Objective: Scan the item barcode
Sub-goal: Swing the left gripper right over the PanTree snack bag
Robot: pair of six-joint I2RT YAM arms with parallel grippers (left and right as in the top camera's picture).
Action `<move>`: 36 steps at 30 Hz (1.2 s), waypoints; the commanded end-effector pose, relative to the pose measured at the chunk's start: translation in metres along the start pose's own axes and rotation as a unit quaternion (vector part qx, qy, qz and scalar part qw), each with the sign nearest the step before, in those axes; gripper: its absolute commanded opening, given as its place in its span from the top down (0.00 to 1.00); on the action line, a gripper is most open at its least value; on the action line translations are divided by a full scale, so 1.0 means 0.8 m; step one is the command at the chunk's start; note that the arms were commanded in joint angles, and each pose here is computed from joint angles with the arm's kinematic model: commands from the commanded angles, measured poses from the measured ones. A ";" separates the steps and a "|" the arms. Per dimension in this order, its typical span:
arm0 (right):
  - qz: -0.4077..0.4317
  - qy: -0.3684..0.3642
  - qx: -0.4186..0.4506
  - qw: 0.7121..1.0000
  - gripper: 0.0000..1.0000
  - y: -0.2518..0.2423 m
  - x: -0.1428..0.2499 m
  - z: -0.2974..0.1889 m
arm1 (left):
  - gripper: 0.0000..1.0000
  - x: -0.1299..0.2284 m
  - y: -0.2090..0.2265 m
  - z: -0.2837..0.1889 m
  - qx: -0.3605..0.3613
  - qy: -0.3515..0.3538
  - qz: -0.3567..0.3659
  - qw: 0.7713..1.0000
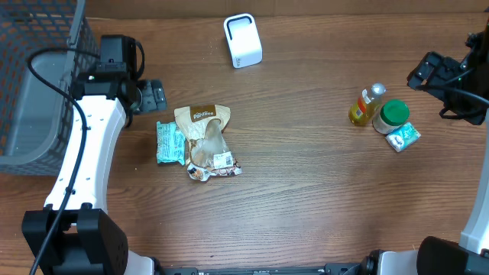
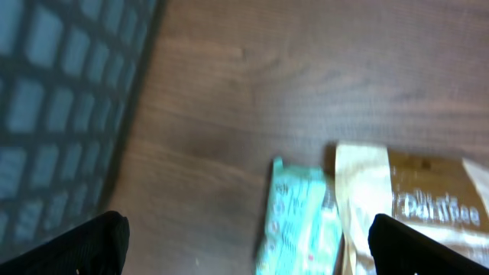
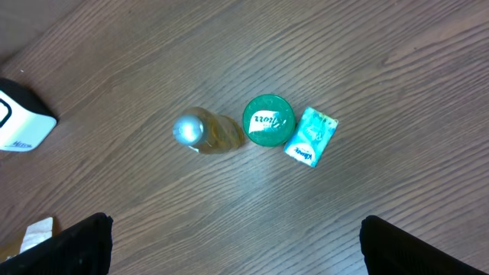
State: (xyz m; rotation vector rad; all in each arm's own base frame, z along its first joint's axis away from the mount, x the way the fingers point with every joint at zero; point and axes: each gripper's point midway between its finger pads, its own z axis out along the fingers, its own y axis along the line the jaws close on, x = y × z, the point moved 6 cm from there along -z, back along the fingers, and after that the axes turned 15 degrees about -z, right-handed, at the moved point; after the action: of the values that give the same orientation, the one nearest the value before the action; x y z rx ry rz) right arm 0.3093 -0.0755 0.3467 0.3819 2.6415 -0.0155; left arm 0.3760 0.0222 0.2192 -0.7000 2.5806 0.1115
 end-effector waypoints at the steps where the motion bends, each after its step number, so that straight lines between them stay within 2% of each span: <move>1: 0.002 -0.017 0.003 1.000 0.00 -0.001 -0.003 -0.011 | 0.00 -0.018 -0.002 -0.005 -0.007 -0.039 0.016 0.999; 6: 0.002 -0.017 0.003 1.000 0.00 -0.001 -0.003 -0.011 | 0.00 -0.031 -0.019 -0.007 0.041 -0.061 -0.014 0.997; 9: 0.002 -0.017 0.003 1.000 0.00 -0.001 -0.003 -0.011 | 0.01 0.003 -0.042 -0.010 0.138 0.043 -0.034 0.989; 11: 0.002 -0.017 0.003 1.000 0.00 -0.001 -0.003 -0.011 | 0.02 0.015 -0.057 -0.015 0.192 0.083 -0.028 0.978; 12: 0.002 -0.017 0.003 1.000 0.00 -0.001 -0.003 -0.011 | 0.19 0.022 -0.062 -0.017 0.209 0.099 -0.017 0.973; 13: 0.002 -0.017 0.003 1.000 0.00 -0.001 -0.003 -0.011 | 0.48 0.027 -0.065 -0.018 0.217 0.109 -0.004 0.970; 15: 0.002 -0.017 0.003 1.000 0.00 -0.001 -0.003 -0.011 | 0.90 0.044 -0.066 -0.017 0.210 0.136 0.006 0.968; 16: 0.002 -0.017 0.003 1.000 0.00 -0.001 -0.003 -0.011 | 0.96 0.051 -0.067 -0.017 0.207 0.147 0.011 0.967; 24: 0.002 -0.017 0.003 1.000 0.00 -0.001 -0.003 -0.011 | 0.96 0.115 -0.082 -0.003 0.185 0.205 0.064 0.959; 36: 0.002 -0.017 0.003 1.000 0.00 -0.001 -0.003 -0.011 | 0.96 0.186 -0.109 0.023 0.163 0.208 0.141 0.954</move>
State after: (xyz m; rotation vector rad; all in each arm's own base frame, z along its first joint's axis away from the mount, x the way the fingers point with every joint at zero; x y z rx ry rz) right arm 0.3092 -0.0754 0.3466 0.3823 2.6423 -0.0161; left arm 0.3182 -0.1127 0.1494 -0.3049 2.9658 -0.4655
